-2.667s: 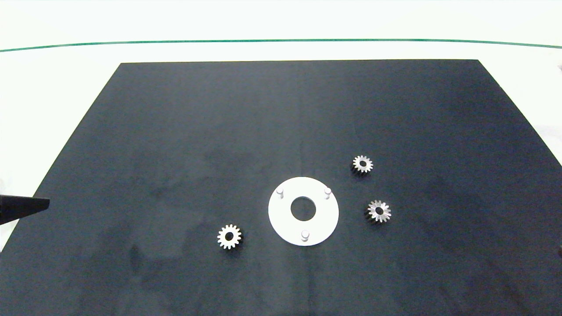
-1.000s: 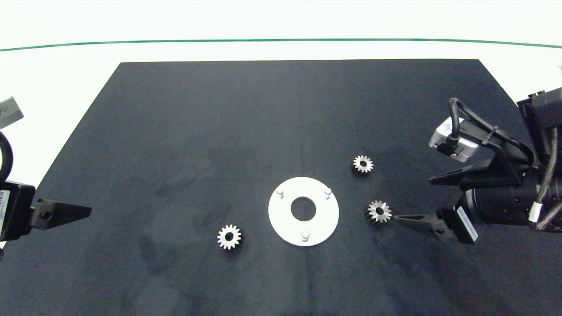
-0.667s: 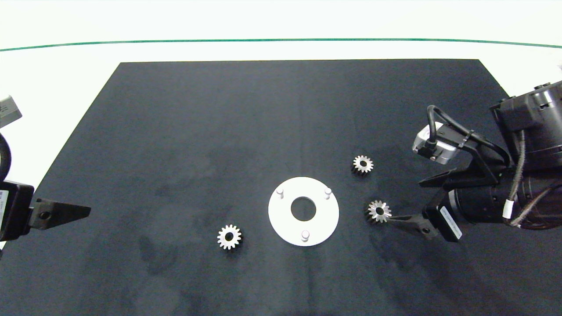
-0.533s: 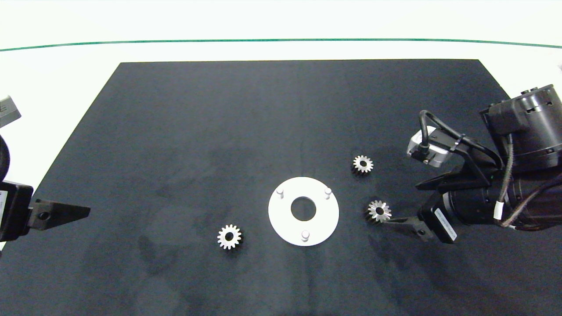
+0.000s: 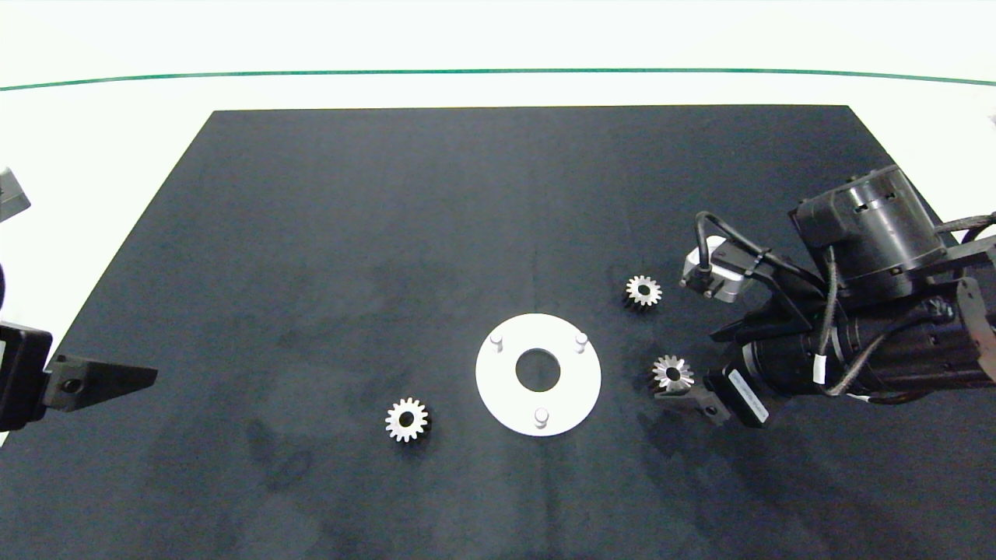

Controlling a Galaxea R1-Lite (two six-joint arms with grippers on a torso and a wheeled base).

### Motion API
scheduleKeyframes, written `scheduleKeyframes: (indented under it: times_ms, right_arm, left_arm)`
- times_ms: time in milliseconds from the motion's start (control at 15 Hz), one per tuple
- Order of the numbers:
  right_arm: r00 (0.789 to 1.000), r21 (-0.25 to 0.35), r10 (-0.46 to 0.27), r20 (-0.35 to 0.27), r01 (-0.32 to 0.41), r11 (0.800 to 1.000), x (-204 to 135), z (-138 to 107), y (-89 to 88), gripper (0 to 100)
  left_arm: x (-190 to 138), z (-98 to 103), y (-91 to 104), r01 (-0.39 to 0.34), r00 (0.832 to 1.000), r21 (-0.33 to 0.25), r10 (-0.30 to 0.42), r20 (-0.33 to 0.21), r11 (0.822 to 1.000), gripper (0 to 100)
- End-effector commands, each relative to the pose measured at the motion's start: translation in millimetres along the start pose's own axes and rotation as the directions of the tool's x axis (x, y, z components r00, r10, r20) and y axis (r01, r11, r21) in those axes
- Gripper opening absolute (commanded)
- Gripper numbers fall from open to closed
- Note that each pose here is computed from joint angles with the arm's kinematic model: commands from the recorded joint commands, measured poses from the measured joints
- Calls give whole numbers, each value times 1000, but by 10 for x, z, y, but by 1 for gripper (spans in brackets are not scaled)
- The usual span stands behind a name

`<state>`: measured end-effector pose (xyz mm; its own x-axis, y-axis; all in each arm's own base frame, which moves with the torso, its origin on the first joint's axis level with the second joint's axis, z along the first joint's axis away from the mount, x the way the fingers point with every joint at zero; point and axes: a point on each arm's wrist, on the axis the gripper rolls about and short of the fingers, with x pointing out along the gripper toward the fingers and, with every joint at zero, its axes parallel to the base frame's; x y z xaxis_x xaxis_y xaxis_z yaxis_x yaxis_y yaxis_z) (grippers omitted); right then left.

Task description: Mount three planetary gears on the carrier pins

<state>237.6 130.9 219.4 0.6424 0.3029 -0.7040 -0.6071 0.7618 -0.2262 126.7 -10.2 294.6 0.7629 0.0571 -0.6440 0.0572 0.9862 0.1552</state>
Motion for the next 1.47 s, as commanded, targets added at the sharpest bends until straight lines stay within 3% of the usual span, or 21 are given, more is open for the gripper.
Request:
scheduleKeyframes:
  times_ms: [67, 933, 1467]
  right_arm:
    - [1000, -13, 5, -17, -5, 1000, 106, 48, 35, 100]
    - [998, -1, 8, -68, -8, 1000, 325, 29, 11, 100]
    - [997, -6, -16, -70, 16, 1000, 392, 44, 9, 84]
  left_arm:
    - [-33, -15, 4, -2, 1000, 0, 2, 6, 1000, 100]
    - [-66, -25, 7, -3, 1000, -2, 3, 19, 1000, 100]
    - [-87, -29, 10, -4, 1000, -1, 4, 26, 1000, 100]
